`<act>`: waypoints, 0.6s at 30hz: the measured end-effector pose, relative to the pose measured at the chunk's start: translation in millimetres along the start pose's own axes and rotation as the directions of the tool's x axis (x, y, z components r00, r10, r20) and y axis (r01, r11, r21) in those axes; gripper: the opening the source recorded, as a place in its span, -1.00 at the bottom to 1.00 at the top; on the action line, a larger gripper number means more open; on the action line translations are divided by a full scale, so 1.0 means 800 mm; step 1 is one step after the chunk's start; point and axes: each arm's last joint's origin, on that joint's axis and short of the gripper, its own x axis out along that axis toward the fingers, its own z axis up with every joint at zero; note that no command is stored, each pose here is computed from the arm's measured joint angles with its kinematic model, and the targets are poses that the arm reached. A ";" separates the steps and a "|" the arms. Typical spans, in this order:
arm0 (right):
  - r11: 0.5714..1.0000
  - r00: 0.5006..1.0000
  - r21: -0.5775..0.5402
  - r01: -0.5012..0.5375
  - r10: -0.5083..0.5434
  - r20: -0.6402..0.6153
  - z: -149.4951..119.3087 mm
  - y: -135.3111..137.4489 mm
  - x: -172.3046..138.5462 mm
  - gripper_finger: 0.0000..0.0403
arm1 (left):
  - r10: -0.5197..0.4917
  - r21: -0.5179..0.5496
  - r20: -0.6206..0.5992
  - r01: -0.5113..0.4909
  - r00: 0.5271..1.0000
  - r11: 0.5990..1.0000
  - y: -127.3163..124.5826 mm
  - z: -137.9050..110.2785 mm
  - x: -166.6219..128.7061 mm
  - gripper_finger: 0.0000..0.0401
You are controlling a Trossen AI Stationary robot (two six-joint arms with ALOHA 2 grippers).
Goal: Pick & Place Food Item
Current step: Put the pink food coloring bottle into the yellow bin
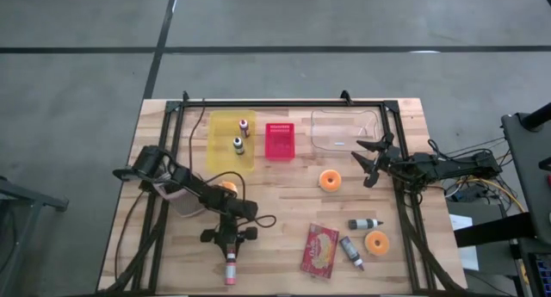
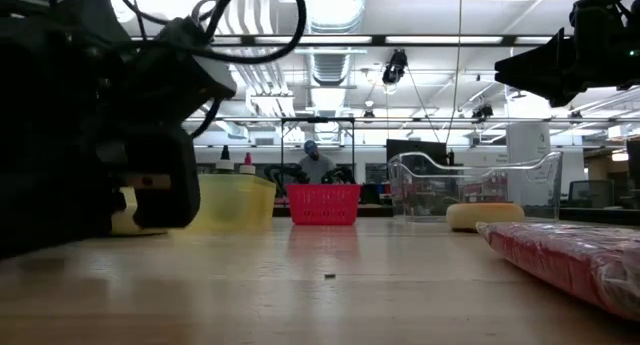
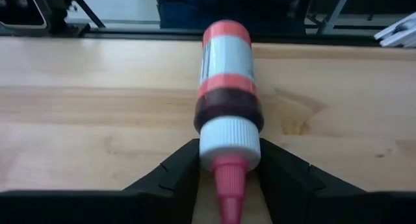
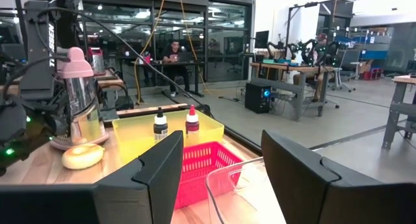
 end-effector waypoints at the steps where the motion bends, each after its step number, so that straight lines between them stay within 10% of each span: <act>1: 1.000 1.000 0.000 0.000 0.000 0.001 0.000 0.000 0.000 0.01 | -0.004 0.000 0.009 0.004 1.000 1.000 0.000 -0.002 0.001 -0.27; 18: 1.000 1.000 0.000 0.000 0.000 0.000 0.000 0.000 0.000 0.01 | 0.007 -0.012 0.032 -0.006 0.999 1.000 0.005 0.001 0.000 -0.27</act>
